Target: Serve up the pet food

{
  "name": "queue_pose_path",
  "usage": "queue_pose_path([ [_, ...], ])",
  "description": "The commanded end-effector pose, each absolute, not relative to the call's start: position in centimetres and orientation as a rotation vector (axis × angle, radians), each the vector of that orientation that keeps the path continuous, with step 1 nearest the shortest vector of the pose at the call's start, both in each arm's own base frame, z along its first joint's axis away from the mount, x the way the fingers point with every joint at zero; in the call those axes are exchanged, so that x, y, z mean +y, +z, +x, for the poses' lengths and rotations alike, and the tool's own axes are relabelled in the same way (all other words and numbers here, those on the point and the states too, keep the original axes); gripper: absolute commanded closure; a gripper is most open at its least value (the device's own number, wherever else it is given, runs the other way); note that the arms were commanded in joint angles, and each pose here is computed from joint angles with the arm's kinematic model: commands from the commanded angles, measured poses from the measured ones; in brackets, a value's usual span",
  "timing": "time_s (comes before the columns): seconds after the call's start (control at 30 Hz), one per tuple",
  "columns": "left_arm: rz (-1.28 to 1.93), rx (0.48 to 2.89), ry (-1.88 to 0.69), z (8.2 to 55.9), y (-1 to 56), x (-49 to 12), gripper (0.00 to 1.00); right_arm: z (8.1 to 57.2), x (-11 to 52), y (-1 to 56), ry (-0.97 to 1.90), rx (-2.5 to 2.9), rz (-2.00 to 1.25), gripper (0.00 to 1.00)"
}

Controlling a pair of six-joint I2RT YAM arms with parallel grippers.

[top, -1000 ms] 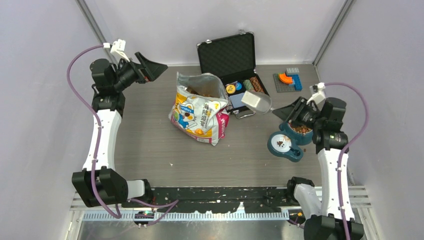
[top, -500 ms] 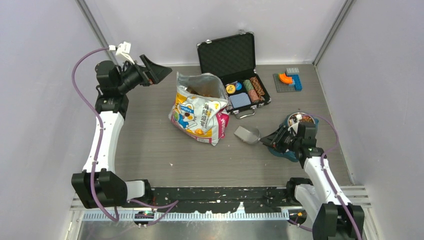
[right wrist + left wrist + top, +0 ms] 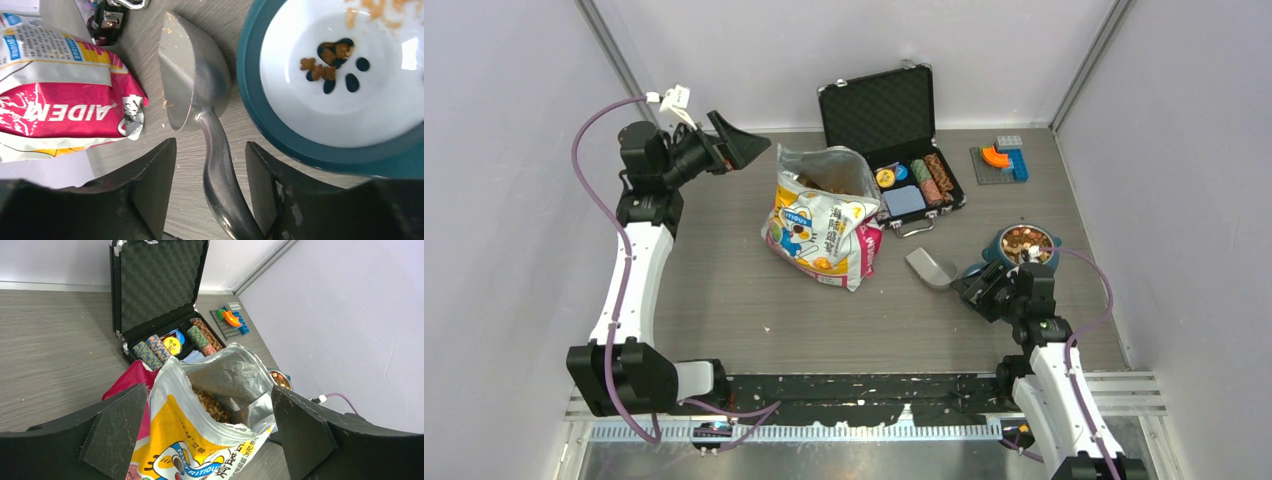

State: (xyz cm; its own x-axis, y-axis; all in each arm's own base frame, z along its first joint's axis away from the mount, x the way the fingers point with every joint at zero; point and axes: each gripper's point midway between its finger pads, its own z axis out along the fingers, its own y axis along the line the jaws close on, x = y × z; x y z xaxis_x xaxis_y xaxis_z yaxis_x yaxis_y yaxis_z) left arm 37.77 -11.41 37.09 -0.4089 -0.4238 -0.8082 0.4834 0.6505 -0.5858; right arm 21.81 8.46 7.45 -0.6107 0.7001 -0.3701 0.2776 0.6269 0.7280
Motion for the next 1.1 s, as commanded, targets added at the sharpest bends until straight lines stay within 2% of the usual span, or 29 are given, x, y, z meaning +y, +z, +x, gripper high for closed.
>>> queue_pose_path([
  [0.0,0.080,1.698,-0.972,37.6,38.3,-11.5,0.01,20.7,7.5,7.3,0.737,2.218,0.764,0.38],
  [0.33,0.082,1.716,-0.972,37.8,38.0,-11.7,0.01,18.1,6.2,9.3,0.574,2.353,0.620,0.35],
  [0.4,0.086,1.729,-0.969,37.9,37.8,-11.7,0.01,17.6,5.1,9.9,0.482,2.351,0.624,0.31],
  [0.47,0.091,1.751,-0.967,38.1,37.5,-11.9,0.01,17.7,4.2,11.2,0.422,2.310,0.608,0.20],
  [0.5,0.095,1.761,-0.968,38.2,37.4,-12.0,0.01,17.9,4.1,12.3,0.420,2.281,0.586,0.19],
  [0.7,0.246,1.844,-0.979,37.8,36.6,-14.7,0.01,19.7,6.5,18.7,0.583,2.123,0.338,0.16],
  [0.87,0.370,1.972,-0.755,38.2,33.5,-14.7,0.01,22.6,9.3,23.4,0.714,1.905,0.051,0.16],
  [0.93,0.425,2.001,-0.678,38.2,32.4,-14.4,0.01,23.4,10.9,25.7,0.756,1.804,-0.054,0.02],
  [1.07,0.536,1.976,-0.616,38.0,31.8,-14.2,0.01,25.1,13.7,28.7,0.756,1.705,-0.218,0.04],
])
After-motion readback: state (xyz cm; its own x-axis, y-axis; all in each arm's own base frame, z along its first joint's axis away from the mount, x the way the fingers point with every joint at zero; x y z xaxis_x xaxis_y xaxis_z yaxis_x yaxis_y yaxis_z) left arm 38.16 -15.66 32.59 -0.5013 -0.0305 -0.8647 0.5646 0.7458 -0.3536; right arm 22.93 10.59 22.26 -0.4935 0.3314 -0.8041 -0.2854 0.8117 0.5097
